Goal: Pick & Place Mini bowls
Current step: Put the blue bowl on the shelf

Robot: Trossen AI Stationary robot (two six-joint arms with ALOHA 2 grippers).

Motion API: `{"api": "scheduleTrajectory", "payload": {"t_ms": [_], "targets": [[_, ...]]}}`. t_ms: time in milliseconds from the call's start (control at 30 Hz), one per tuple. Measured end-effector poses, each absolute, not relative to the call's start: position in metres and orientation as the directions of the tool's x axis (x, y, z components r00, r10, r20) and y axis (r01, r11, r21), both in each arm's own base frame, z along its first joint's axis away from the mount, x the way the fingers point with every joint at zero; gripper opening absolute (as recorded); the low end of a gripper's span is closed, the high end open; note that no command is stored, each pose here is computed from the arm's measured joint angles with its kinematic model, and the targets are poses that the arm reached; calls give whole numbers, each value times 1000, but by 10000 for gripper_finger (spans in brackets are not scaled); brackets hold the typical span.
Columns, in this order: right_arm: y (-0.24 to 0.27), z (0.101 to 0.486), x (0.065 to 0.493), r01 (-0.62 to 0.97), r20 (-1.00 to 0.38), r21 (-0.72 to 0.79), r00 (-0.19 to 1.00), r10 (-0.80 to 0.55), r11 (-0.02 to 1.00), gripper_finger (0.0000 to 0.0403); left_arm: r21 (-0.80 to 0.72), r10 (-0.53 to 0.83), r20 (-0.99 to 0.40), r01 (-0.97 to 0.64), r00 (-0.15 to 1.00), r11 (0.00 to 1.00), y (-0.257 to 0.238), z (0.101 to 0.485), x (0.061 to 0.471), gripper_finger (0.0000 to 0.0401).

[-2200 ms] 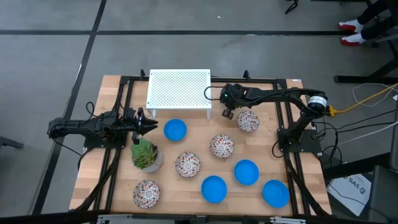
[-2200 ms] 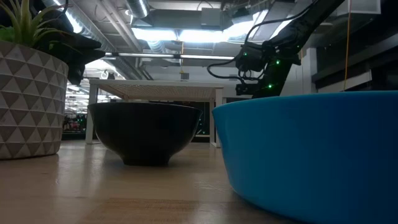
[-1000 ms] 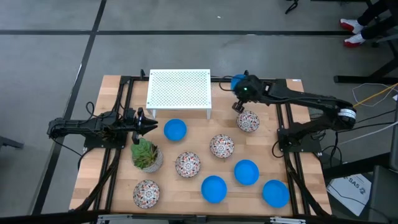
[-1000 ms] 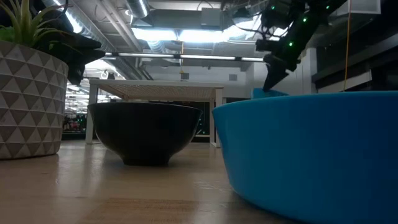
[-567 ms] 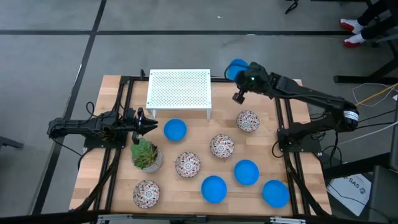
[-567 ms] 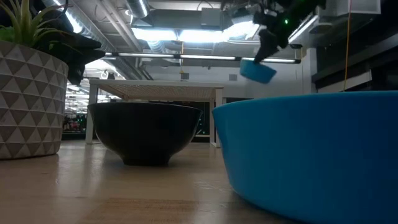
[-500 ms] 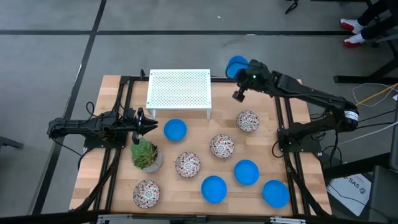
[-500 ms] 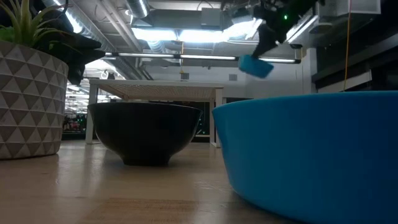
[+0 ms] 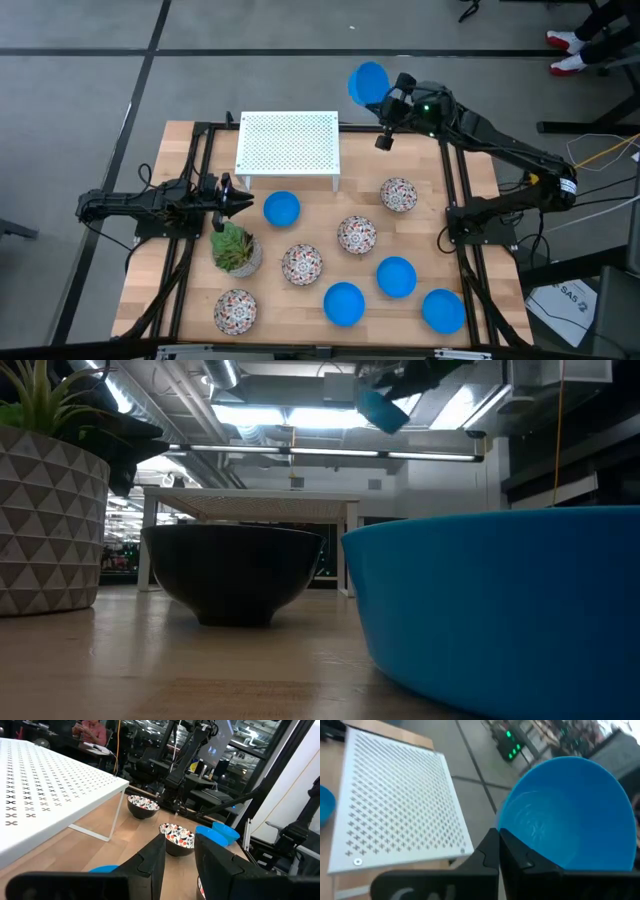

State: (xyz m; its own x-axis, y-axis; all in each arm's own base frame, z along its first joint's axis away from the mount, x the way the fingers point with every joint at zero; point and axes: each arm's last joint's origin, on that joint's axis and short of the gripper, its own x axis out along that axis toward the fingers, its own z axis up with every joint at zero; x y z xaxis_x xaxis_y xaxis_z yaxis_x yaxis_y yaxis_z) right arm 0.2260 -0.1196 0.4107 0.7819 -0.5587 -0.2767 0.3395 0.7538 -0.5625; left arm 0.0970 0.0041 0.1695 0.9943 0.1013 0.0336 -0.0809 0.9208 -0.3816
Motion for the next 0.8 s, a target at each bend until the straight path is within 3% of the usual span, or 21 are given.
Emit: {"api": "scheduleTrajectory", "payload": {"t_ms": [333, 800], "targets": [[-124, 417, 259, 221, -257, -586, 862, -438, 779, 2, -382, 101, 34, -81, 994, 921, 4, 169, 97, 100], [-127, 397, 320, 2, -458, -601, 819, -346, 799, 2, -382, 102, 34, -81, 994, 921, 4, 169, 97, 100]]}}
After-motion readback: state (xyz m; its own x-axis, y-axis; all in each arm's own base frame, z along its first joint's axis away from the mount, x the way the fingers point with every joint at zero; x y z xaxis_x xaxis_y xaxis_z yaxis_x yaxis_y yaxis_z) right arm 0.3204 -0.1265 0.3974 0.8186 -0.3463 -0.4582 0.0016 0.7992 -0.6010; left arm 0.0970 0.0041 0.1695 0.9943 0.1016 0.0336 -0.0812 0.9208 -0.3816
